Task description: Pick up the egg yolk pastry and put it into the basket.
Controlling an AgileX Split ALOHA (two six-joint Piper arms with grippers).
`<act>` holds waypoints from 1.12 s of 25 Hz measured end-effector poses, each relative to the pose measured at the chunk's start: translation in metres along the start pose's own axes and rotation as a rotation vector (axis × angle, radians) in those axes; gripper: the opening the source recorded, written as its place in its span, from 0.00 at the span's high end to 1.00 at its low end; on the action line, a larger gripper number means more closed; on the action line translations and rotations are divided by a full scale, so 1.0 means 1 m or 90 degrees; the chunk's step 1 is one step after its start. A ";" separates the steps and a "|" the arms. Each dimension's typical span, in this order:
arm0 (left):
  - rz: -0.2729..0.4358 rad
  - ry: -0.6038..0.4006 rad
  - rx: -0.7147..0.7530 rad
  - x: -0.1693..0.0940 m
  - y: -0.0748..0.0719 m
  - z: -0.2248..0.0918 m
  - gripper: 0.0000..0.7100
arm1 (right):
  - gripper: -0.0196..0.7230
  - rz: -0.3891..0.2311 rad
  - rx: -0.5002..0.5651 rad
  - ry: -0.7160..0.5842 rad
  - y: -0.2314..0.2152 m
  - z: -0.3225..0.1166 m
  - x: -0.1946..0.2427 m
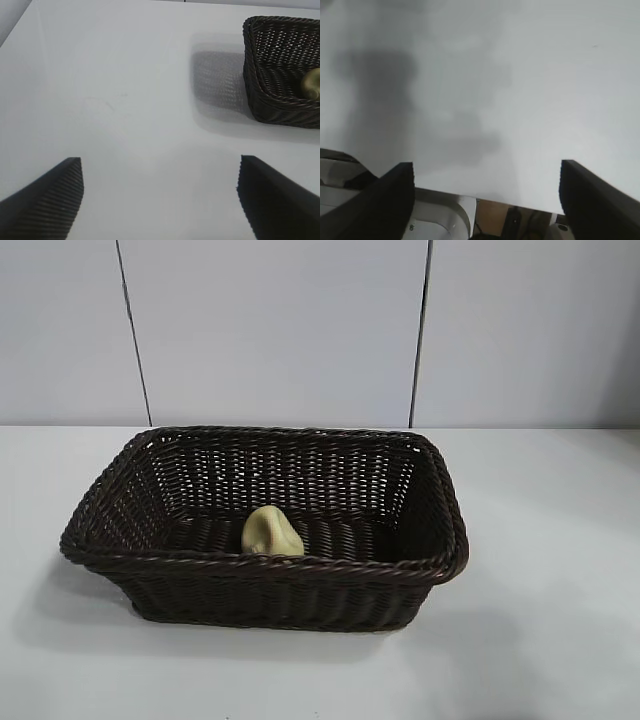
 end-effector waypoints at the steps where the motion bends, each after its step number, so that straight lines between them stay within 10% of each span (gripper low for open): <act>1: 0.000 0.000 0.000 0.000 0.000 0.000 0.15 | 0.21 0.003 0.000 -0.016 0.000 -0.001 -0.003; 28: 0.000 0.000 0.000 0.000 0.000 0.000 0.15 | 0.21 0.031 0.030 -0.316 -0.008 -0.040 -0.057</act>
Point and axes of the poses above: a point on each arm's last joint axis where the gripper is mounted, x pointing out along that axis toward the gripper, y along the wrist's bending axis when the last joint is at zero, z = x × y, the point moved 3 cm from there along x, pointing out along that axis toward the gripper, and after that the axes turned 10 degrees about x, right-handed, at the moved point
